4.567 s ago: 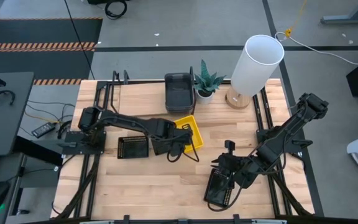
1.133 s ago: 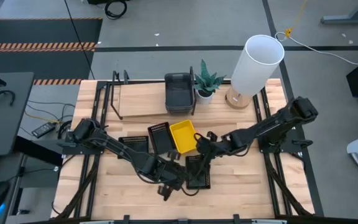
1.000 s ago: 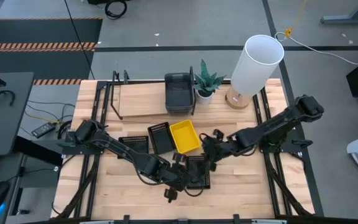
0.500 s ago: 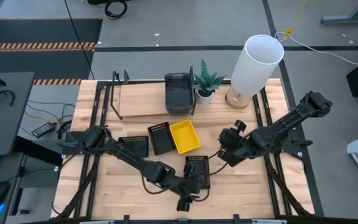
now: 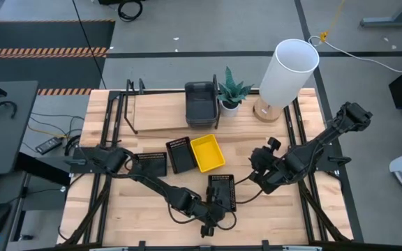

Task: Stack baskets on shelf by color
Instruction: Stack the bottom left black bin into the middle black bin

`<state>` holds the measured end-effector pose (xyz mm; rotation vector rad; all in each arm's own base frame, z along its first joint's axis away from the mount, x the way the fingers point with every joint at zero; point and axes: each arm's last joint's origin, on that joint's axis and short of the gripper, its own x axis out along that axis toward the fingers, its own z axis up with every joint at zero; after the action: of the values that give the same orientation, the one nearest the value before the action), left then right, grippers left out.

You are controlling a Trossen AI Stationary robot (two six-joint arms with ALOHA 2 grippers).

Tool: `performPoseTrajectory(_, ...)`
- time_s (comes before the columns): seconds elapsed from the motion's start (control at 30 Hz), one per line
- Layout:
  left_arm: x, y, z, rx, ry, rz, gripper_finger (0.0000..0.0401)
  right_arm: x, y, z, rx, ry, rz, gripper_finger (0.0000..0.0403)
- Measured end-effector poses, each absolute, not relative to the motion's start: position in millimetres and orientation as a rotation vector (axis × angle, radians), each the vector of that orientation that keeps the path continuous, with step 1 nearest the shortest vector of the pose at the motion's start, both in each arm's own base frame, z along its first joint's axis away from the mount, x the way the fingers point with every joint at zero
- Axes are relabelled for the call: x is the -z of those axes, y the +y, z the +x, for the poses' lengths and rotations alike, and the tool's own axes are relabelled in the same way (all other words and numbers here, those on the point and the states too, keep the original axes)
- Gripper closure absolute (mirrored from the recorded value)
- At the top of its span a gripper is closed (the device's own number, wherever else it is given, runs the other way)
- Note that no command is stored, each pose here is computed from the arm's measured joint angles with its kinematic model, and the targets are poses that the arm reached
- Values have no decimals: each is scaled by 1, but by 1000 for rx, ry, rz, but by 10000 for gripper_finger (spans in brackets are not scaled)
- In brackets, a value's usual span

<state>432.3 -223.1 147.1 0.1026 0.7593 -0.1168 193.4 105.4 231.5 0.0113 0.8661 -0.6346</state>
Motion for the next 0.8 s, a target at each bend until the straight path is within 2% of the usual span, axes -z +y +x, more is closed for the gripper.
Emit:
performPoseTrajectory(0.13,-143,-222,431,112,786,114,210,-232,106,193,634,861,18,248)
performPoseTrajectory(0.23,-142,-222,431,111,793,117,246,-232,106,193,636,859,20,248)
performPoseTrajectory(0.5,-150,-220,426,119,824,155,387,-232,107,193,638,857,27,248)
performPoseTrajectory(0.63,-170,-220,418,117,818,188,389,-232,107,193,636,857,30,248)
performPoseTrajectory(0.8,-206,-222,395,18,809,287,395,-232,107,193,635,857,30,248)
